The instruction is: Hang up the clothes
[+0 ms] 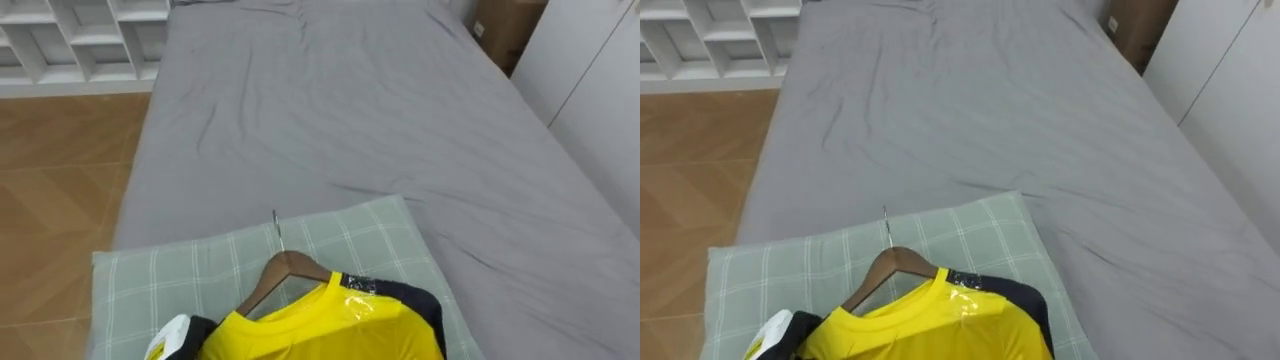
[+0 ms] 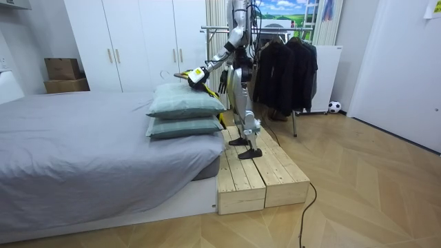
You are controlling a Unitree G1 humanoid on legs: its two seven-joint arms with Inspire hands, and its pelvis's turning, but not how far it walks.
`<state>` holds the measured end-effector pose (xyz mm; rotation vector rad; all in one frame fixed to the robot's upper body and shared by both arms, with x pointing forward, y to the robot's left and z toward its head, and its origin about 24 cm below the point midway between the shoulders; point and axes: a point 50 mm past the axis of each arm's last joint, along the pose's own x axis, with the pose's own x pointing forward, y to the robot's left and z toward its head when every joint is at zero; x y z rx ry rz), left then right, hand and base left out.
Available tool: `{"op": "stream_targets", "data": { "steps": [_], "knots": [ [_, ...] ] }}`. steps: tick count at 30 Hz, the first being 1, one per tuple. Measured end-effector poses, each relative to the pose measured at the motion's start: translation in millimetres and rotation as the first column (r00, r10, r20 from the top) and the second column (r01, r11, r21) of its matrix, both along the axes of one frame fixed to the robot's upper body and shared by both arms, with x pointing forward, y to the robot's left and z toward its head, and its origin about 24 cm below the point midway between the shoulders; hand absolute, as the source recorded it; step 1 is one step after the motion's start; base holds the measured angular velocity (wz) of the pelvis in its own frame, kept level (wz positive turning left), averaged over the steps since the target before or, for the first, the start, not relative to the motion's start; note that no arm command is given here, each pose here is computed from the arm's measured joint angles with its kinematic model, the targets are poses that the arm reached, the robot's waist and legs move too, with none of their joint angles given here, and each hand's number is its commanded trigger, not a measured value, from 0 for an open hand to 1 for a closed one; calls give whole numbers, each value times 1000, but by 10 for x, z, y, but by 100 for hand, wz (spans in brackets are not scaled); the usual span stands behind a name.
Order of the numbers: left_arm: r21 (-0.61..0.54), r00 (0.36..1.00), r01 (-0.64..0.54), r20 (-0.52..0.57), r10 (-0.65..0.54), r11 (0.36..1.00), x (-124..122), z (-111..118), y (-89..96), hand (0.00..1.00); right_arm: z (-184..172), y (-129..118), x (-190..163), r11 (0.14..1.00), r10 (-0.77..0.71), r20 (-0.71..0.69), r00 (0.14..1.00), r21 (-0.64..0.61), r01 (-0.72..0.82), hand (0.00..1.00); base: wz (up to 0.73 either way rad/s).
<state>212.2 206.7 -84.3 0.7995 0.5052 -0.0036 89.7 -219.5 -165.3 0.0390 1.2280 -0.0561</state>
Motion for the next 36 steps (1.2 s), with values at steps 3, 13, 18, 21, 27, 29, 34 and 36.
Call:
{"op": "stream_targets", "data": {
  "steps": [3, 13, 18, 21, 27, 29, 34, 36],
  "knots": [
    [-4, 999, 4, 32, -3, 1000, 17, 61, -13, 100, -7, -17, -54, 999, -33, -4, 999, 2, 33, 0, 4],
    [-59, 987, 12, 162, -2, 998, 86, 318, -79, 100, -27, -61, -214, 990, -143, -23, 989, 13, 143, 0, 1],
    [-66, 980, 21, 197, -8, 998, 114, 392, -101, 100, -33, -64, -265, 987, -156, -32, 987, 19, 157, 0, 2],
    [-84, 973, 25, 233, -5, 996, 108, 465, -121, 100, -33, -65, -273, 986, -162, -32, 986, 27, 163, 0, 1],
    [-91, 962, 41, 272, -15, 995, 96, 558, -141, 100, -35, -76, -309, 983, -182, -35, 983, 32, 183, 0, 1],
    [-90, 963, 41, 270, -16, 995, 94, 557, -134, 100, -36, -80, -325, 981, -189, -37, 981, 31, 190, 0, 0],
    [-69, 964, 48, 264, -28, 996, 95, 565, -88, 100, -38, -96, -361, 977, -210, -43, 977, 27, 211, 0, 0],
    [-54, 963, 49, 267, -32, 997, 99, 578, -69, 100, -37, -105, -364, 975, -221, -42, 974, 21, 222, 0, 0]
  ]
}}
